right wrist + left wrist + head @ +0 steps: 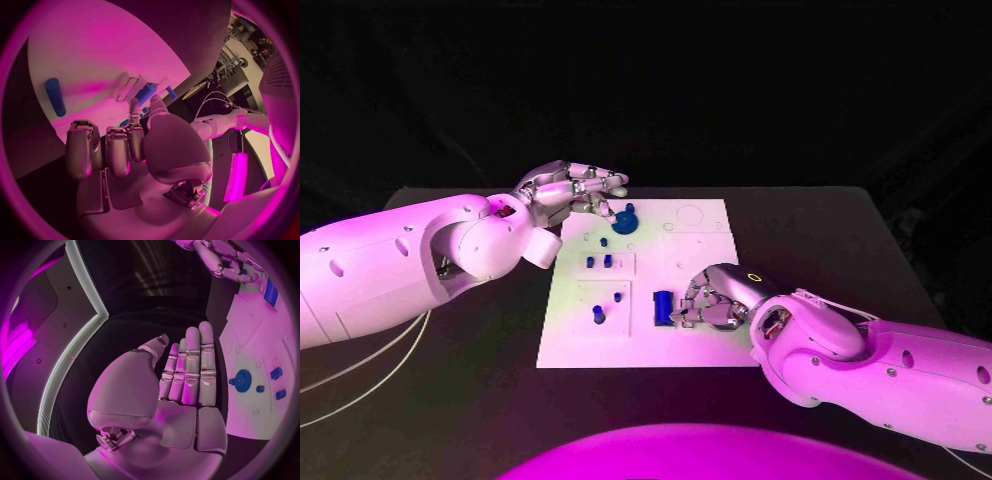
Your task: Assemble the parts on the task board
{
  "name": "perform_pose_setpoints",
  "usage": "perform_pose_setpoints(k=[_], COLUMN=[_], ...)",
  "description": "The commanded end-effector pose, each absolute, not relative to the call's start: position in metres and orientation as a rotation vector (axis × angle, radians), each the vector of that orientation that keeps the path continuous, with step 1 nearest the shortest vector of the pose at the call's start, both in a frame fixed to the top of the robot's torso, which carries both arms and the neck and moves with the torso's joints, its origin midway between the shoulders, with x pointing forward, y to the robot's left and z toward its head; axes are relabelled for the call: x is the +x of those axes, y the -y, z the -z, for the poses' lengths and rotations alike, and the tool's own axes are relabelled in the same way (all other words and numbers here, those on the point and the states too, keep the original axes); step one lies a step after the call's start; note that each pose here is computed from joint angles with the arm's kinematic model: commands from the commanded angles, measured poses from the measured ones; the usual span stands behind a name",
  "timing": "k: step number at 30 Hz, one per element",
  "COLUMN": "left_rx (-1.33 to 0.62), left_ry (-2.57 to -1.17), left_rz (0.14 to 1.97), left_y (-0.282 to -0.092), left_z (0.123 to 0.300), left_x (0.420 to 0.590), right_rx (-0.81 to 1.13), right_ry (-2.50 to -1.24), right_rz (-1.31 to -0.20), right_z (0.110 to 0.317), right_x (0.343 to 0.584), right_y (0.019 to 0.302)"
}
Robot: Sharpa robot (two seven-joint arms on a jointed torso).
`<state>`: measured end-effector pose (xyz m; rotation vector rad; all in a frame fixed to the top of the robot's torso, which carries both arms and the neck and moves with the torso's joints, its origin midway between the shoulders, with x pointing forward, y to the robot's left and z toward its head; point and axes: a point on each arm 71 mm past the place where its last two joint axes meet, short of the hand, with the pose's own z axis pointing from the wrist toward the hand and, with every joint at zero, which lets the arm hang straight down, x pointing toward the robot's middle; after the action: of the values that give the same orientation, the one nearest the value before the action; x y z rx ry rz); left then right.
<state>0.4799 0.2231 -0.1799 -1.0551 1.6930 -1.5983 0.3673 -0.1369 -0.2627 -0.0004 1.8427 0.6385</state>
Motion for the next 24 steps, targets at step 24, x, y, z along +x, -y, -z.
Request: perform_pose_setpoints(k=[24], left_rx=[-1.036], left_ry=[-1.697], left_rz=[1.614], left_y=[-0.222], left_z=[0.181], left_x=[0.478], right_rx=[0.091], right_ry=[-1.738], right_rz=[-0.478], right_z=[0.254], right_x=[0.361], right_y=[0.240])
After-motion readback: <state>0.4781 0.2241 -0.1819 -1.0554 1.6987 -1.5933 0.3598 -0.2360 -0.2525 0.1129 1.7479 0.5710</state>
